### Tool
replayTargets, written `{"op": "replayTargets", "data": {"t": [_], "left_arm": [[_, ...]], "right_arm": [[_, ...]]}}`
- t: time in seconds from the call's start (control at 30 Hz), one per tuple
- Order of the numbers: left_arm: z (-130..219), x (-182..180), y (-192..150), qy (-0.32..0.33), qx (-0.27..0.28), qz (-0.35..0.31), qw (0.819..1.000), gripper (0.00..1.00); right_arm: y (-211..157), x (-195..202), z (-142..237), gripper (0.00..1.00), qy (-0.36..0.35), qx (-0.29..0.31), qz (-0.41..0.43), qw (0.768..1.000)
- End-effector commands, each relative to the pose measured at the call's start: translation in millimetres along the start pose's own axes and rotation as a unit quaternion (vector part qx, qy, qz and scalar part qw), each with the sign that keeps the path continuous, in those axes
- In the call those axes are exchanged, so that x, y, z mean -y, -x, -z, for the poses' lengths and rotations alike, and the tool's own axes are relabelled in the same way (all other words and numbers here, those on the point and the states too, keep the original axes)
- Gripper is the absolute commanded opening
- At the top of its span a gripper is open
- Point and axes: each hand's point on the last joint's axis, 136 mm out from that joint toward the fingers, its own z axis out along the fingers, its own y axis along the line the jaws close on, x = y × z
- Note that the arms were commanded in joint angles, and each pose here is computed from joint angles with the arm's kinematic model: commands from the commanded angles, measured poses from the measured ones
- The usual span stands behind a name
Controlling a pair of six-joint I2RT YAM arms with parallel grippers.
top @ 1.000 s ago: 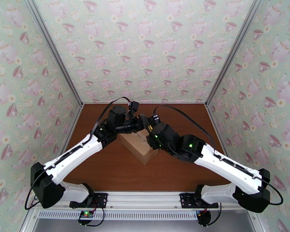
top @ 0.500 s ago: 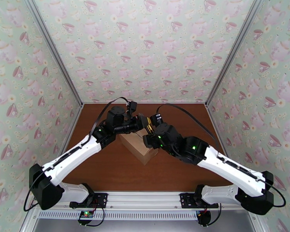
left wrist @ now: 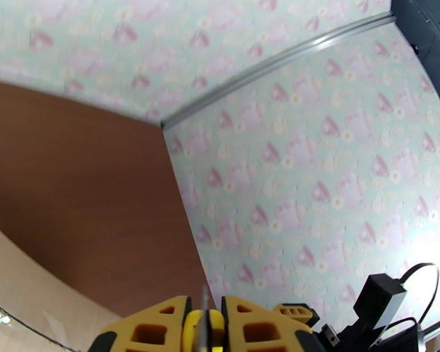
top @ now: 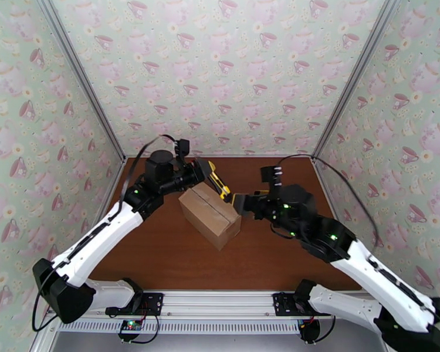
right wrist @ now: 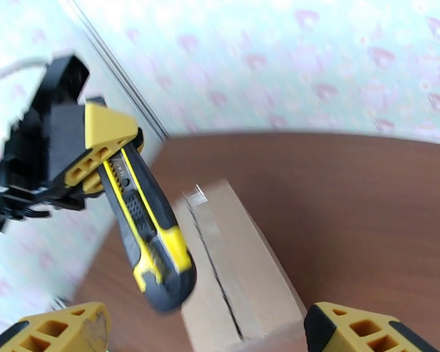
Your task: Unpack the express box
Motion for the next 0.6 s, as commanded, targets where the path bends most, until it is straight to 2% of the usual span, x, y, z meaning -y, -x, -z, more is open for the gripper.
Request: {"op": "replayTargets", "data": {"t": [0.0, 0.23, 0.3, 0.57], "left_arm": [[17, 27, 40, -0.011, 0.077, -0.033, 0.996, 0.00], [37, 61, 83, -0.041, 0.159, -0.030, 0.986, 0.00], [45, 68, 92, -0.049, 0.182, -0.025, 0.982, 0.00], [79, 86, 99, -0.078, 0.264, 0.003, 0.962, 0.00]], "right_arm": [[29, -27, 12, 0.89, 0.111, 0.048, -0.063, 0.991], [87, -46, 30, 0.89, 0.269, 0.135, -0.140, 0.943], [95, -53, 20, 0.89, 0.303, 0.138, -0.145, 0.932], [113, -66, 4, 0.88, 0.359, 0.155, -0.150, 0.908]]}}
